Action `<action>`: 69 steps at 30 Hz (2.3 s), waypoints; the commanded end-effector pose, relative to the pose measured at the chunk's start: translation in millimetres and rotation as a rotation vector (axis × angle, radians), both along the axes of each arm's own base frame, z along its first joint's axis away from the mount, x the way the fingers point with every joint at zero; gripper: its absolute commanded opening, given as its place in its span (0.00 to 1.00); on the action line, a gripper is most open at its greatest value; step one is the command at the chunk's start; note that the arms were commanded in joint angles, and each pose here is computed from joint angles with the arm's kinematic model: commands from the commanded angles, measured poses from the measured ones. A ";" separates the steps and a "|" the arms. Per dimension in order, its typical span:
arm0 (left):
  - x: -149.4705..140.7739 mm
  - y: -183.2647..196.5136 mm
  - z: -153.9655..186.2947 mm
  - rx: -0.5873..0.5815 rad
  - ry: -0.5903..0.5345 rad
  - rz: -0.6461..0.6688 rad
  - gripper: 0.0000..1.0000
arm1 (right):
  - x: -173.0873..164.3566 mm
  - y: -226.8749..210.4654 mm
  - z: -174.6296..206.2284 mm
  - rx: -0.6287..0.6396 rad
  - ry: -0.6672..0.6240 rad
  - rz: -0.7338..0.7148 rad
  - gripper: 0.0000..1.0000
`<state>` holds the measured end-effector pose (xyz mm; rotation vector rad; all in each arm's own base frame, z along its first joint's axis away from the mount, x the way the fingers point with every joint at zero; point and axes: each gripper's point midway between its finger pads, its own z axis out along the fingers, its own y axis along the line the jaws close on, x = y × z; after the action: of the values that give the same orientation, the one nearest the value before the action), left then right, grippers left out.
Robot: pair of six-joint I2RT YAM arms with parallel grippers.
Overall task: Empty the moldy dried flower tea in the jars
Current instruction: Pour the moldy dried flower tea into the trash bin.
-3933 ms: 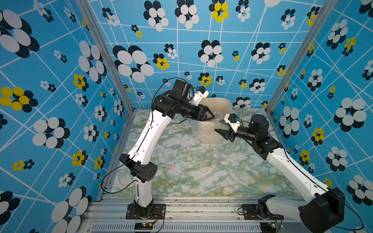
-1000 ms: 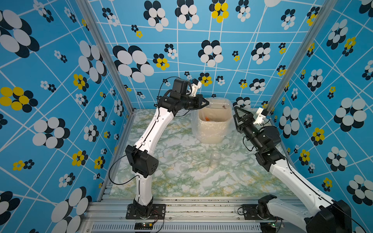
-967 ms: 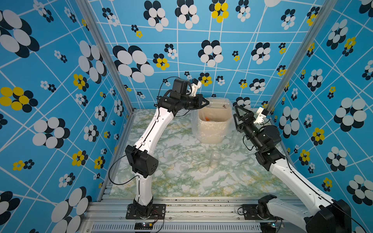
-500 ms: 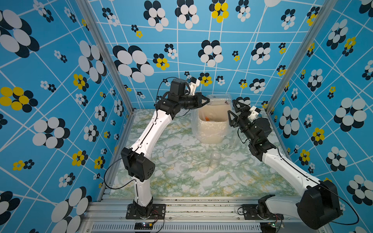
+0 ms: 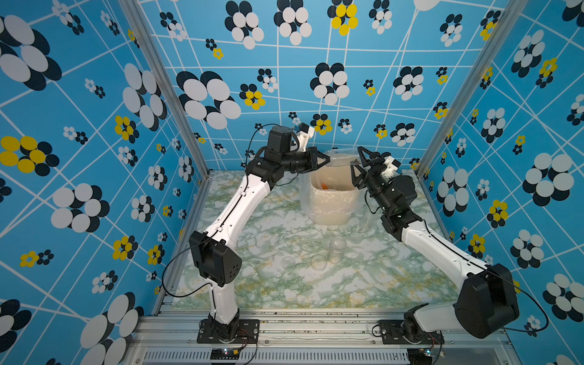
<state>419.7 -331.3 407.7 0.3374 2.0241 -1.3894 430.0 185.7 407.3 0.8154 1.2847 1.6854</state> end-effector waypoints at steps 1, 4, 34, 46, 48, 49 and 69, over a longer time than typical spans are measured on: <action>-14.7 -0.7 16.5 -0.035 -0.030 -0.032 0.00 | -1.2 -0.3 24.2 0.054 -0.070 -0.011 0.76; -15.6 -0.5 13.8 -0.031 -0.027 -0.032 0.00 | 2.2 1.0 21.7 0.057 -0.068 -0.014 0.70; -39.4 100.6 0.0 0.099 -0.236 0.224 0.99 | 21.9 -21.0 -3.9 -0.535 -0.044 -0.244 0.31; -67.2 115.2 -35.5 0.158 -0.275 0.215 1.00 | 51.6 -11.3 -20.9 -1.168 -0.047 -0.233 0.26; -67.5 118.1 -36.7 0.168 -0.287 0.235 0.99 | 55.8 -9.0 -26.0 -1.253 -0.047 -0.234 0.25; -67.0 120.5 -39.1 0.179 -0.294 0.251 1.00 | 57.8 -7.8 -29.7 -1.299 -0.045 -0.238 0.25; -75.4 121.7 -50.5 0.186 -0.346 0.268 0.99 | 58.8 36.6 -34.6 -1.575 -0.123 -0.227 0.21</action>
<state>349.1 -208.7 344.7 0.3241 1.8904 -0.9143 497.3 205.3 348.9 -0.0318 1.8292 0.2786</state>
